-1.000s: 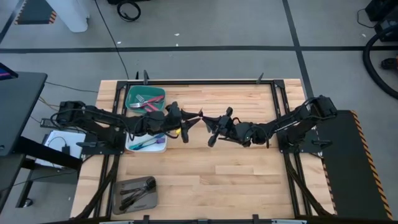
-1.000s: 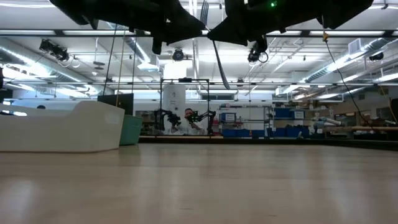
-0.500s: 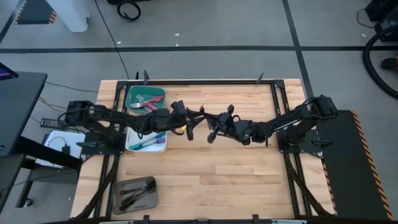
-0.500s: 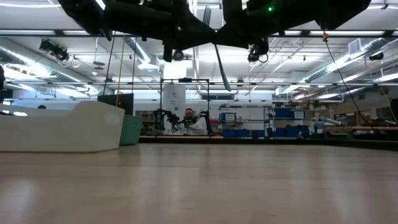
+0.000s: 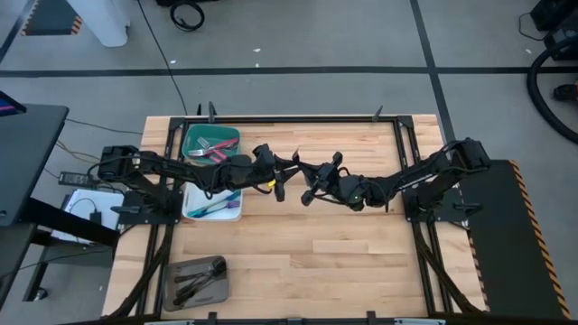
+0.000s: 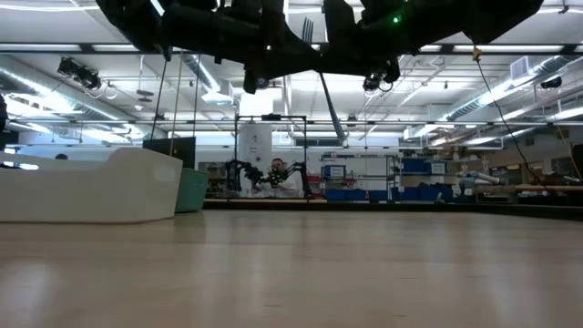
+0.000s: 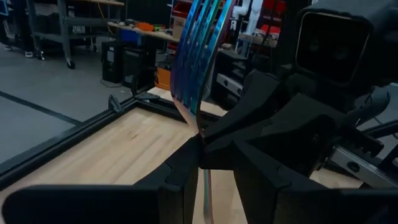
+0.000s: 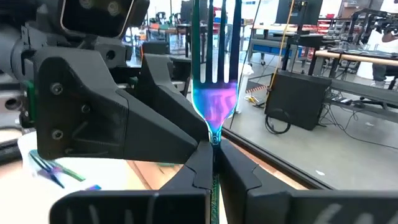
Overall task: Sort silverware by color (type)
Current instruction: Put the blue fork into the white bin
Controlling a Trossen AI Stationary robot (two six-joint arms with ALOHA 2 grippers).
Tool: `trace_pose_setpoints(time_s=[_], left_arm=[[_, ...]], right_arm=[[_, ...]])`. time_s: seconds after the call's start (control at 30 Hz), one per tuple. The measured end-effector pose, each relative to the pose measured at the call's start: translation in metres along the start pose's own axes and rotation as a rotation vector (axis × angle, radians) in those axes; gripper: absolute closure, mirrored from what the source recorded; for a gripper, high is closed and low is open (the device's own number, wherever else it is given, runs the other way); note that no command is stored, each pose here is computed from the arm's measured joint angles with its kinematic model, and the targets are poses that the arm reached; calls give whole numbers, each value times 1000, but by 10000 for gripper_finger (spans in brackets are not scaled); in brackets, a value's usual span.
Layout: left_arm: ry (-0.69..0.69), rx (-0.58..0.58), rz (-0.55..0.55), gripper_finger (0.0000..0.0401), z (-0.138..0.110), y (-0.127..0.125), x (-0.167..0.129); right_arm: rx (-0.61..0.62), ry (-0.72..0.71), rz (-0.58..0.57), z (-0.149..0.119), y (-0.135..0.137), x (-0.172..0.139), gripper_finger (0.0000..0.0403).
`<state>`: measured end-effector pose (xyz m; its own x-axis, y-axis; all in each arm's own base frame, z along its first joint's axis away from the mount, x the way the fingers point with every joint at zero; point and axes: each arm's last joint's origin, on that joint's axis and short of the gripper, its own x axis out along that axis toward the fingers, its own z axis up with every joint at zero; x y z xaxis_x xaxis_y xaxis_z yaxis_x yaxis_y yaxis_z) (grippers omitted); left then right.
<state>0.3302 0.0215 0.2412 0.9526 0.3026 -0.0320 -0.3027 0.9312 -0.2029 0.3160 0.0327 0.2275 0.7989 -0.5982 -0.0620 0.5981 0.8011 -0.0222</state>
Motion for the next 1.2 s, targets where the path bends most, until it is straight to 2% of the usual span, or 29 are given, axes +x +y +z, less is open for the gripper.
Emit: trace_pose_setpoints(time_s=[0.4,0.53,0.67,0.9,1.07,1.2], left_arm=[[2,40,-9,296,1,-2,-1],[6,24,-70,296,1,-10,-3],[-20,41,-120,296,7,-16,-6],[22,15,-98,297,5,-4,-2],[20,64,-97,320,5,-3,-2],[32,68,-151,354,4,-4,-3]], right_arm=[[-35,13,-9,-2,1,-1,387],[-58,33,-15,-4,1,-1,387],[-51,38,51,-5,4,-1,388],[-12,22,68,-4,3,-1,390],[-8,23,96,-4,3,0,390],[-8,24,93,-4,2,1,390]])
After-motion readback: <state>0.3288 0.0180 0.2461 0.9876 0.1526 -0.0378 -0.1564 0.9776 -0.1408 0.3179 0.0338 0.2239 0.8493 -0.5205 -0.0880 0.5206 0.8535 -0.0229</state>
